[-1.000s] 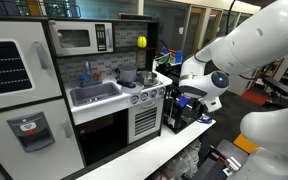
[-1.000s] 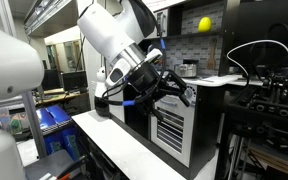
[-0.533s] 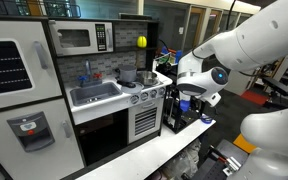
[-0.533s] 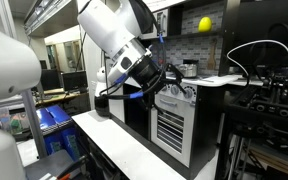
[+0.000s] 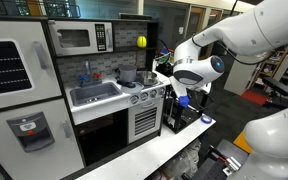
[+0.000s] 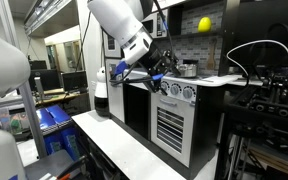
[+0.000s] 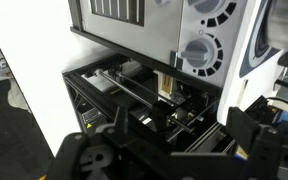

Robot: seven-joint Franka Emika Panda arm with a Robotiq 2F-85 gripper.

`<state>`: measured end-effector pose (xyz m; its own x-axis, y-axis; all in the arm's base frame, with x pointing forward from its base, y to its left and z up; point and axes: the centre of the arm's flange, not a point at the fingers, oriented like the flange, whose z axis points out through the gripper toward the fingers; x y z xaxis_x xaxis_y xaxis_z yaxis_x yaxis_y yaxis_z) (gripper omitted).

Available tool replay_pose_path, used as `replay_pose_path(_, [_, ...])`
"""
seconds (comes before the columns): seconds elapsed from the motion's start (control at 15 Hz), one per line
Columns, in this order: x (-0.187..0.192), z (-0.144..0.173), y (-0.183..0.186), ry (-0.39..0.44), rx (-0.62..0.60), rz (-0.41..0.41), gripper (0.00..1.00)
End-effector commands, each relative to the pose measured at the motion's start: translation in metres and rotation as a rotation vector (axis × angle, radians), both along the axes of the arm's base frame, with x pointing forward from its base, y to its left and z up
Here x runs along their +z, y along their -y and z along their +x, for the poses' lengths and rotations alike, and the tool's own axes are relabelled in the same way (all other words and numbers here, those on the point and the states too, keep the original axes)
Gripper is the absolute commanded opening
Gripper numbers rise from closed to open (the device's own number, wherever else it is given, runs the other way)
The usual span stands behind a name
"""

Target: Remove the lid from the sink and put it on the stove

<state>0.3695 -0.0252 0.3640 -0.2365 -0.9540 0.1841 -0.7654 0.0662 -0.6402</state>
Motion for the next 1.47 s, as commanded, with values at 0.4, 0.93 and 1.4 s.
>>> replay_pose_path(0.4, [0.011,0.035,-0.023,-0.057,0.379,-0.142,1.00])
replay_pose_path(0.93, [0.005,0.053,-0.024,-0.076,0.449,-0.157,1.00])
replay_pose_path(1.4, [0.043,0.083,-0.040,-0.019,0.705,-0.224,1.00])
